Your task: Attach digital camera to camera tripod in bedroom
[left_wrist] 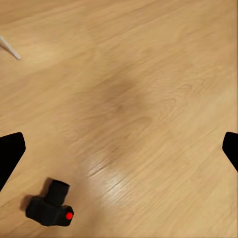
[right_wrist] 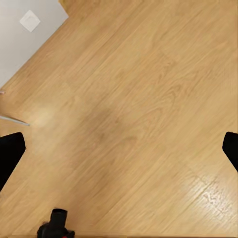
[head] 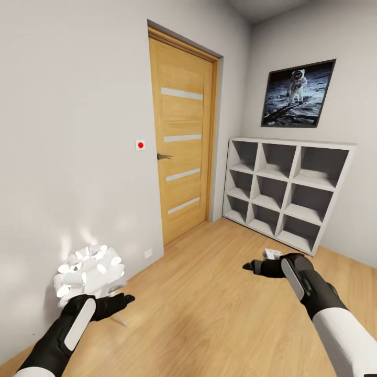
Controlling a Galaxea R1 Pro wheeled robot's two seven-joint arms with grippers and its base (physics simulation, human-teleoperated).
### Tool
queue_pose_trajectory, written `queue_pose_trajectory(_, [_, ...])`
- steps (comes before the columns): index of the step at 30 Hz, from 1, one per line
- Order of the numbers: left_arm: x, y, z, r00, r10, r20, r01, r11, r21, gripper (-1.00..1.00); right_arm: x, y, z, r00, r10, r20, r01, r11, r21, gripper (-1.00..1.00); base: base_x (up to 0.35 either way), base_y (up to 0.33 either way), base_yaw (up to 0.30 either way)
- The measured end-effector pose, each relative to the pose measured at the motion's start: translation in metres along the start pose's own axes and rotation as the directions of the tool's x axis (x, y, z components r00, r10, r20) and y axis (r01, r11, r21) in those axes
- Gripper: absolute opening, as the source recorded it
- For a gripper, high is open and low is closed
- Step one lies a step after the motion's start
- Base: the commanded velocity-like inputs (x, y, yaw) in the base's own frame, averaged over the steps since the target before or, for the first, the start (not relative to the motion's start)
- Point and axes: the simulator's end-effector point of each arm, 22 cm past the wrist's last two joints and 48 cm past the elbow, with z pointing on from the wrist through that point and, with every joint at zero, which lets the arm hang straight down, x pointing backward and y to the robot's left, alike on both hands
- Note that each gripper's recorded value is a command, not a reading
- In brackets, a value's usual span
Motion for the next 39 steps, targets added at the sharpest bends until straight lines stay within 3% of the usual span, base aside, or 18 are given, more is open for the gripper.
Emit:
queue_pose_trajectory(13, [0.008,-0.015,0.005,1.0,-0.008,-0.003,0.008,0.999,-0.053,1.0,0.01,0.007,-0.002,0.999,0.019,-0.051,-0.021,0.999,-0.038,1.0,0.0,0.0,0.0])
queue_pose_trajectory(32, [0.02,-0.013,0.025,1.0,-0.029,0.005,0.029,0.999,-0.026,1.0,0.029,0.0,0.018,0.998,0.019,-0.052,-0.021,0.999,-0.038,1.0,0.0,0.0,0.0])
queue_pose_trajectory(39, [0.023,-0.02,0.032,0.998,-0.063,0.01,0.063,0.998,0.02,1.0,0.037,-0.006,0.026,0.998,0.021,-0.051,-0.023,0.999,-0.036,1.0,0.0,0.0,0.0])
